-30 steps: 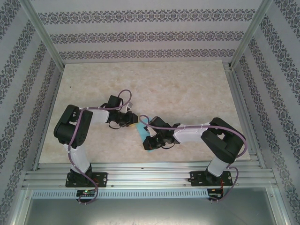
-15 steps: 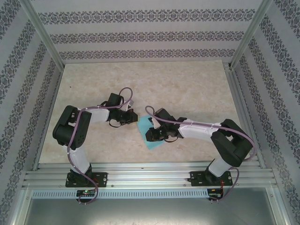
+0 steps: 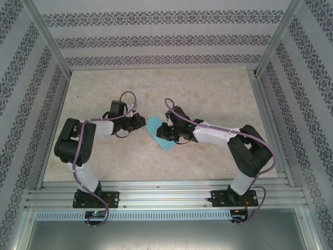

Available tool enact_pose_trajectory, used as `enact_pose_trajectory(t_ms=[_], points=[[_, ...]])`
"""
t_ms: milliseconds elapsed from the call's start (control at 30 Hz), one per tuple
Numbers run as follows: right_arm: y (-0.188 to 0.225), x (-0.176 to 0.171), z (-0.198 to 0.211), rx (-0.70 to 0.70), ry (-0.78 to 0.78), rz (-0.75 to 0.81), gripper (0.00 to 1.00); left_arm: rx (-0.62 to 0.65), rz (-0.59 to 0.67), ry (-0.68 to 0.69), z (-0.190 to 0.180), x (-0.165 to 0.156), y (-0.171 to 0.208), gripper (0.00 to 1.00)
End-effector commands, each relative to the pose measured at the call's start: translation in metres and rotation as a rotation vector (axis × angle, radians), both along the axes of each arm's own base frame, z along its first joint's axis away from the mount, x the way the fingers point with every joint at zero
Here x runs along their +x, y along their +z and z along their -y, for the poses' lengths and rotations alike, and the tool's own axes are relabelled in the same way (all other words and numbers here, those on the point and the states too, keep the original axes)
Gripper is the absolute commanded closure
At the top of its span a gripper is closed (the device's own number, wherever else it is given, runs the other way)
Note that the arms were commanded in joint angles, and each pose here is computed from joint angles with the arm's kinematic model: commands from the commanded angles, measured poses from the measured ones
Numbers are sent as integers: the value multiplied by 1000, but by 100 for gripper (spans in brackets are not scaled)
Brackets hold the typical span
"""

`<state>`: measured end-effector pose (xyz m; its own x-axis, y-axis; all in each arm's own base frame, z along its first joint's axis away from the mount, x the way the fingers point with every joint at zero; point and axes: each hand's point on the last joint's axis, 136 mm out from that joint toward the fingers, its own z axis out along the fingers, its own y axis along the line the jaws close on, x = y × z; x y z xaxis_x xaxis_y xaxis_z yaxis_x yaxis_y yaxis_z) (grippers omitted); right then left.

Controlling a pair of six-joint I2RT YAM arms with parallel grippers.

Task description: Fold a paper plane with a square sheet of paper (fold left side to right side)

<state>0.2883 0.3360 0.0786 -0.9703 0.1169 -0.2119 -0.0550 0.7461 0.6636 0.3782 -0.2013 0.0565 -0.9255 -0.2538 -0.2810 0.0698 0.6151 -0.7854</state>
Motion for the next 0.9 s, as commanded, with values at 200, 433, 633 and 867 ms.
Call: enact_pose_trajectory(t_ms=[200, 433, 633, 867], points=[[-2, 28, -41, 53, -99, -38, 88, 11, 35, 77, -17, 5, -11, 99], [-27, 27, -59, 39, -143, -115, 90, 31, 21, 81, -21, -2, -22, 99], [-40, 31, -67, 38, -168, -138, 91, 47, 12, 75, -23, -8, -29, 99], [-53, 29, -66, 18, -181, -167, 91, 52, -6, 71, -24, -13, -41, 99]])
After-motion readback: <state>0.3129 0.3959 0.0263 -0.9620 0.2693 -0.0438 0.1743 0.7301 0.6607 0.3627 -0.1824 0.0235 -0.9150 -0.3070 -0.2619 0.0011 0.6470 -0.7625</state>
